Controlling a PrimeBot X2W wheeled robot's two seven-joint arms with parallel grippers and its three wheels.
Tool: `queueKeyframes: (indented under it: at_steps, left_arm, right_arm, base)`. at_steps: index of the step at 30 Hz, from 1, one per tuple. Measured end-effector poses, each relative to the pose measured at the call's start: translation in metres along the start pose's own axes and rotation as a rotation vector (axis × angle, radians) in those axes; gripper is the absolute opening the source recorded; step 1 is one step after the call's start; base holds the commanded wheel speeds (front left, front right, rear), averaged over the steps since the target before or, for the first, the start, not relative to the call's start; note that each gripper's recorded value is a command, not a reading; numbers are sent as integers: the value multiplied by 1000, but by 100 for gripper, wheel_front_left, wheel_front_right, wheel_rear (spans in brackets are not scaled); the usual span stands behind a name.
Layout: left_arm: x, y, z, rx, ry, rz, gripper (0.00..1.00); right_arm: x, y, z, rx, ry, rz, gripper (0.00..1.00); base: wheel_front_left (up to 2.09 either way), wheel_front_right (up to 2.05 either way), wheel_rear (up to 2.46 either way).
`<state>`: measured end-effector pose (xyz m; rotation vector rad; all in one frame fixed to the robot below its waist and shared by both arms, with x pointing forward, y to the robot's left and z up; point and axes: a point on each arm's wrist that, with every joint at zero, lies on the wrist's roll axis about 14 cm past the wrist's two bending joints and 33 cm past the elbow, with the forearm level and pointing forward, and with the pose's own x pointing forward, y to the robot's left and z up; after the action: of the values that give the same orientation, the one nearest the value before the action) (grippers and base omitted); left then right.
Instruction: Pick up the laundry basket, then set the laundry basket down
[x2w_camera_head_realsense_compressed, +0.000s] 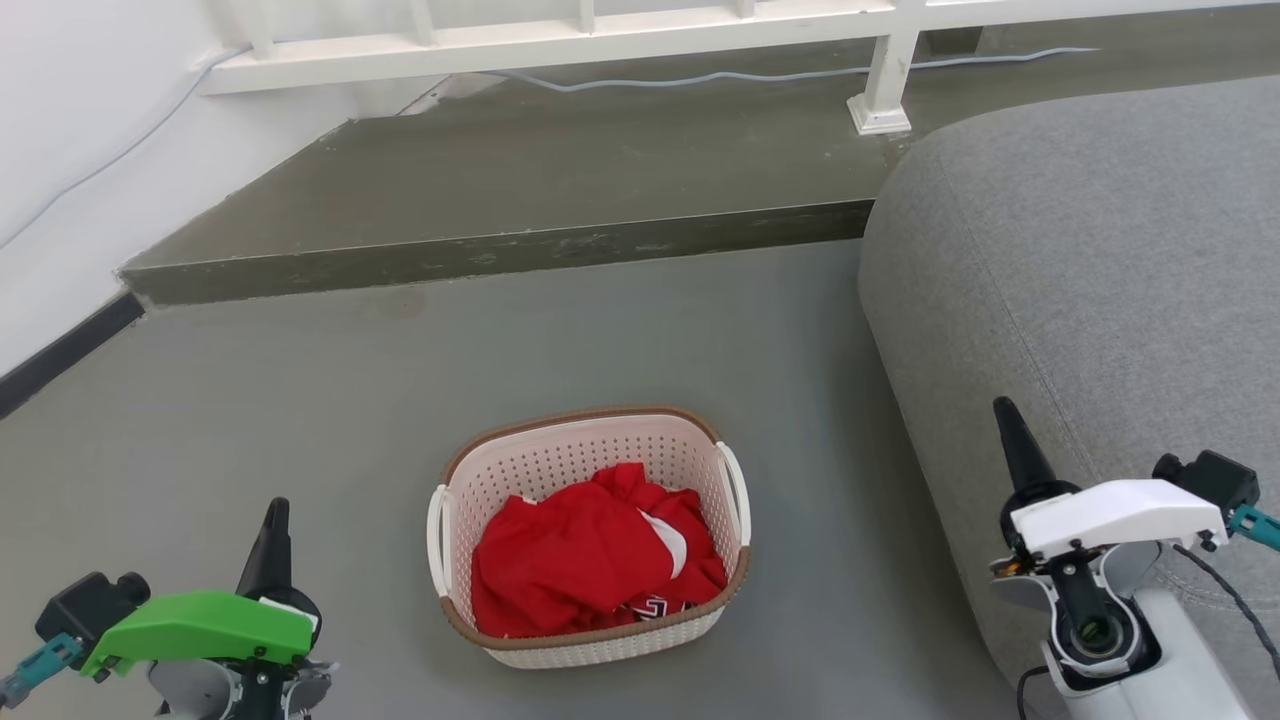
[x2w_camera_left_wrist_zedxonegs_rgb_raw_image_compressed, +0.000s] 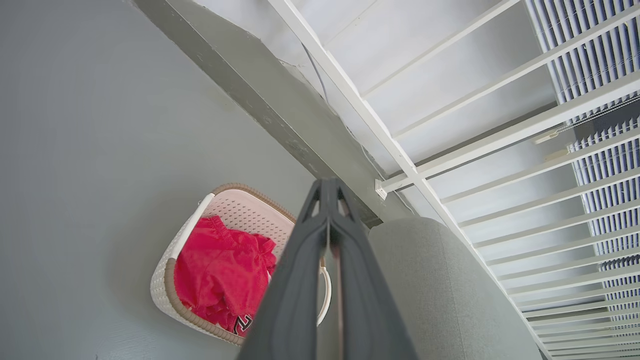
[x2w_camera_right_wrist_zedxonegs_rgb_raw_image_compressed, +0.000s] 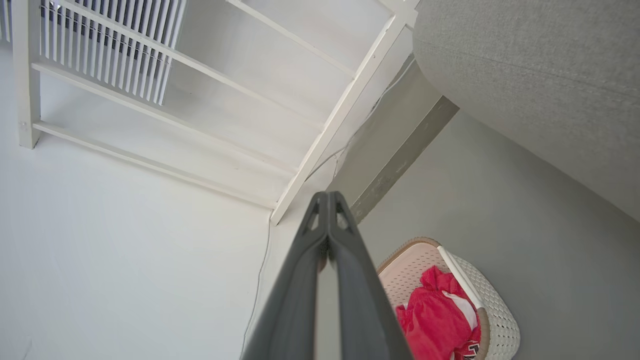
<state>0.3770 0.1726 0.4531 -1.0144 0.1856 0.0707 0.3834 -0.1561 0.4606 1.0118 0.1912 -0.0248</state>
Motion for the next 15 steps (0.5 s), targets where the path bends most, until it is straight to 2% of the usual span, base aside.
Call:
queueKeyframes:
  at_steps: [15]
  left_arm:
    - [-2,-2,8,-200,-6,-14,0]
  right_arm:
    - [-3,-5,16,213,-34,-2,0]
  base:
    - [0,0,0]
